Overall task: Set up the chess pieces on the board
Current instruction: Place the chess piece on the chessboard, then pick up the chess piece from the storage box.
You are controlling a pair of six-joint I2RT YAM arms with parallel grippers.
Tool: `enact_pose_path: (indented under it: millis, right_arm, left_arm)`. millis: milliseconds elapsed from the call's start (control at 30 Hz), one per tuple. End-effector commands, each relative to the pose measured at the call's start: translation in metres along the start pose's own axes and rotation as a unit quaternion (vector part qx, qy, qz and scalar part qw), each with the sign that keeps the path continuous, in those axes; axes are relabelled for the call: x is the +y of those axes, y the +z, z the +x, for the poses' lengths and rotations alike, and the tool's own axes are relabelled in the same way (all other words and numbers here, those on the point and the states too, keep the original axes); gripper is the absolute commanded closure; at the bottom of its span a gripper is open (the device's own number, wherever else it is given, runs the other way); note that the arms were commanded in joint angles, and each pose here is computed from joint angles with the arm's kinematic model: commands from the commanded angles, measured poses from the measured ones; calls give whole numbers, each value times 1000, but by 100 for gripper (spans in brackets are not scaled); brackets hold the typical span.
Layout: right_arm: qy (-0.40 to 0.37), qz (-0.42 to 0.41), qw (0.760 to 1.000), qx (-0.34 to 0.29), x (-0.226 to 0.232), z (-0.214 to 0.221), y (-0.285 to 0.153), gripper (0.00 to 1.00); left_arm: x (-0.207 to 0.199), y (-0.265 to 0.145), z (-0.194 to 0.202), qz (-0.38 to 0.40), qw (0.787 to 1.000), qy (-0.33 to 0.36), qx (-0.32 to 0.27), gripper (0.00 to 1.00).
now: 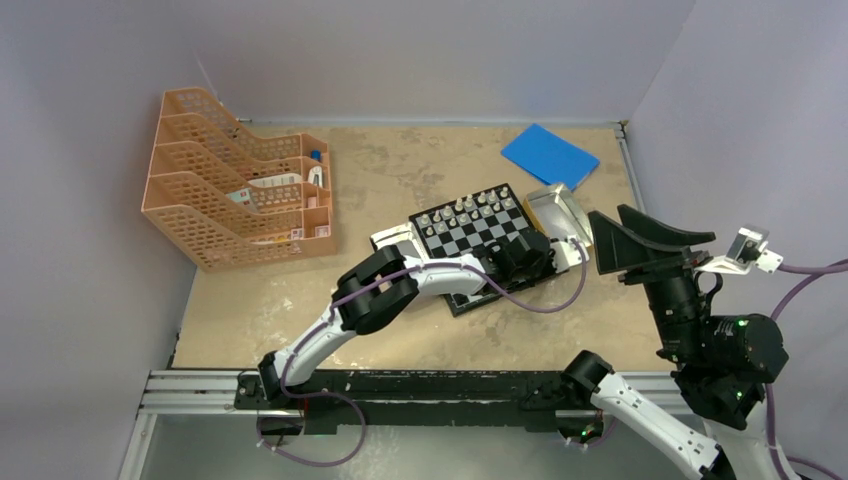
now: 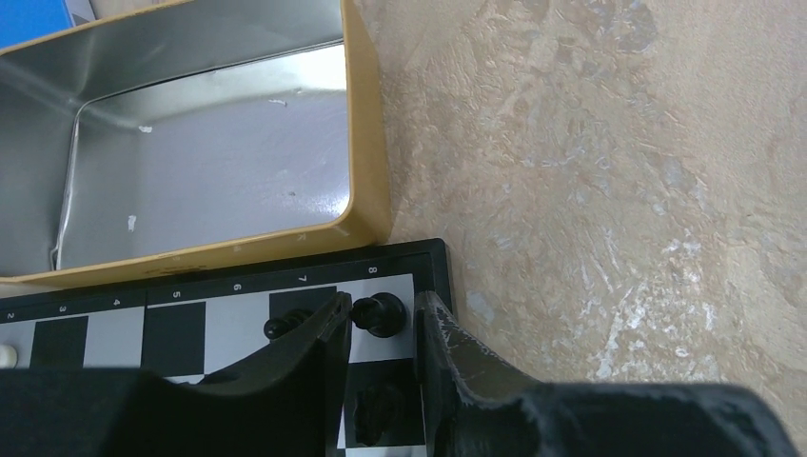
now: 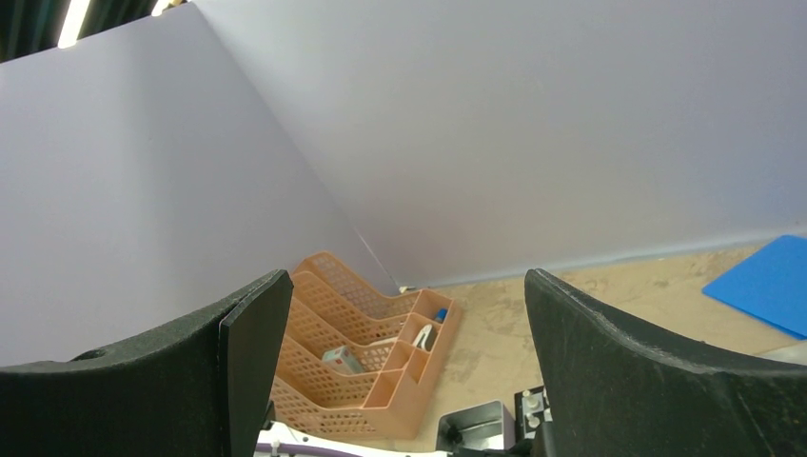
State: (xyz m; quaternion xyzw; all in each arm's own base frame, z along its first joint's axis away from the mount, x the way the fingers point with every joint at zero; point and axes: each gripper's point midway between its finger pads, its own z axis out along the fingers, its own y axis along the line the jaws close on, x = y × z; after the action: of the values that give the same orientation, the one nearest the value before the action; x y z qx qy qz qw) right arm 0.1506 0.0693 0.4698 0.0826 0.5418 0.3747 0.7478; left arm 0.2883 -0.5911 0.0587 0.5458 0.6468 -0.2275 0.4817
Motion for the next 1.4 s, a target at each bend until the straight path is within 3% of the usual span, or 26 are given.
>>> enact_pose_path:
  millis: [0, 433, 700, 933, 1067, 1367]
  right_arm:
    - [12, -18, 1000, -16, 8, -9, -1, 6]
    - [13, -21, 1000, -6, 9, -5, -1, 5]
    - [13, -19, 999, 24, 7, 16, 4, 5]
    - [8, -15, 998, 67, 1, 49, 8, 4]
    - [5, -18, 995, 94, -1, 71, 11, 3]
    - [10, -38, 993, 110, 1, 93, 14, 3]
  left_arm:
    - [8, -17, -68, -8, 997, -19, -77, 69]
    - [20, -71, -112, -3, 988, -103, -111, 68]
    - [39, -104, -82, -32, 986, -154, -59, 67]
    - [66, -161, -57, -43, 969, -241, -22, 66]
    - [84, -209, -15, -69, 955, -285, 44, 68]
    - [87, -290, 82, -140, 916, -304, 221, 74]
